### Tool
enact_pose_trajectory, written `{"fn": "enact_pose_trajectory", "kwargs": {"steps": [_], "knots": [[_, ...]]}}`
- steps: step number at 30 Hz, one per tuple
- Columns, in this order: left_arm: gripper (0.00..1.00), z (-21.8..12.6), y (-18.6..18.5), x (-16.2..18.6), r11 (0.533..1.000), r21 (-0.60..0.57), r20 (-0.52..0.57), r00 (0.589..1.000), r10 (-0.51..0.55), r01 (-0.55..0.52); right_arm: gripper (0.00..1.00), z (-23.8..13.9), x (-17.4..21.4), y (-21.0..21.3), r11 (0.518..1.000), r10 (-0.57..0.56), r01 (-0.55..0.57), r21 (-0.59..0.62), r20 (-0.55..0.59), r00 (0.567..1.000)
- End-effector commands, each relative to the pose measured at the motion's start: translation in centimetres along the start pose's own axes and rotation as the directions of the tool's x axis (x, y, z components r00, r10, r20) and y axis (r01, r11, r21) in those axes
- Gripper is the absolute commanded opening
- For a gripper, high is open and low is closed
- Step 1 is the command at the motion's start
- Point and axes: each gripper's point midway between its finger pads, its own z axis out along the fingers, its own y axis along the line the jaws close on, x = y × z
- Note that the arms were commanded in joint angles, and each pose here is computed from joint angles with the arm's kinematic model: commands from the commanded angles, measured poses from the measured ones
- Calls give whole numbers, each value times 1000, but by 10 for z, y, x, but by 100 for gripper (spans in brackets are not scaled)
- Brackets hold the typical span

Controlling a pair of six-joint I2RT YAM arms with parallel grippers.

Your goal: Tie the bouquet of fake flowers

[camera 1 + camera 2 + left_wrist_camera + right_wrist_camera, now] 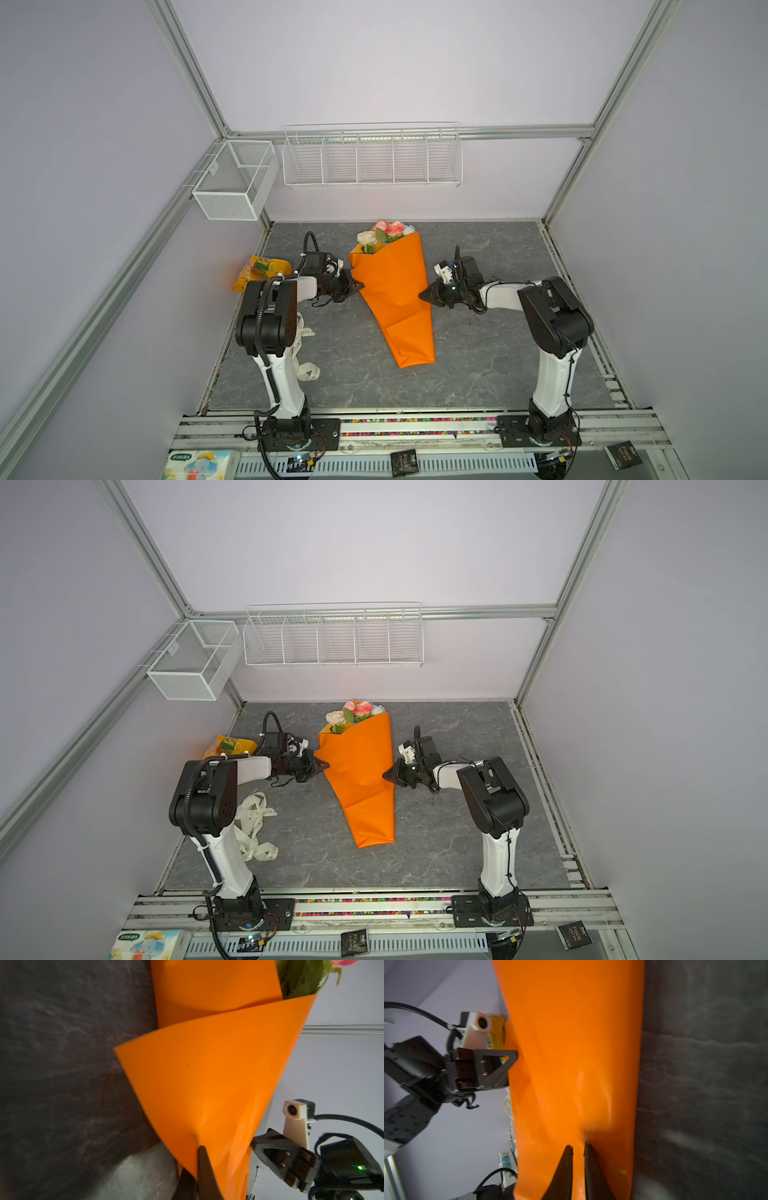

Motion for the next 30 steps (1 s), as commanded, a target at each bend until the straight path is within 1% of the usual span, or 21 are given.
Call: {"fn": "enact_pose_trajectory", "kwargs": {"steps": [1, 2, 4, 6, 10, 13, 17, 19, 23, 25, 27, 30], "knots": [[0, 0, 6, -6, 1000, -4, -1, 1000, 11, -11, 16, 4, 16, -31, 997, 47, -46, 66, -12, 999], [0, 0, 7, -8, 1000, -6, 3, 1000, 8, -8, 16, 4, 17, -32, 997, 50, -49, 67, -13, 999], [0, 0, 9, -9, 1000, -2, 1, 1000, -1, 1, 16, 0, 11, -21, 998, 24, -24, 53, -8, 1000], [0, -2, 9, -10, 1000, -2, 5, 1000, -1, 1, 17, -8, -1, -5, 998, -17, 17, 67, 0, 1000], [0, 0, 6, -9, 1000, 24, -10, 1000, 1, -1, 17, -22, -41, 30, 997, -74, 72, 28, 66, 995], [0, 2, 8, -7, 1000, 26, -17, 1000, -3, 4, 18, -20, -72, 39, 996, -86, 85, 17, 104, 991], [0, 3, 8, -7, 999, 32, -24, 1000, -4, 5, 18, -1, -108, 44, 997, -76, 78, -14, 109, 991], [0, 3, 7, -7, 999, 35, -28, 1000, -3, 4, 18, 10, -125, 41, 998, -68, 69, -4, 123, 990], [0, 2, 2, -9, 999, 48, -30, 999, 10, -9, 19, 31, -158, 22, 1000, -21, 19, 15, 156, 988], [0, 2, 2, -9, 999, 41, -35, 999, 13, -11, 19, 41, -168, 12, 999, -18, 12, 37, 159, 987], [0, 2, 4, -10, 999, 29, -39, 999, 17, -16, 18, 45, -173, -5, 994, 12, -30, 106, 166, 986], [0, 2, 7, -10, 1000, 13, -37, 999, 23, -23, 19, 44, -179, -32, 977, 43, -86, 195, 213, 976]]}}
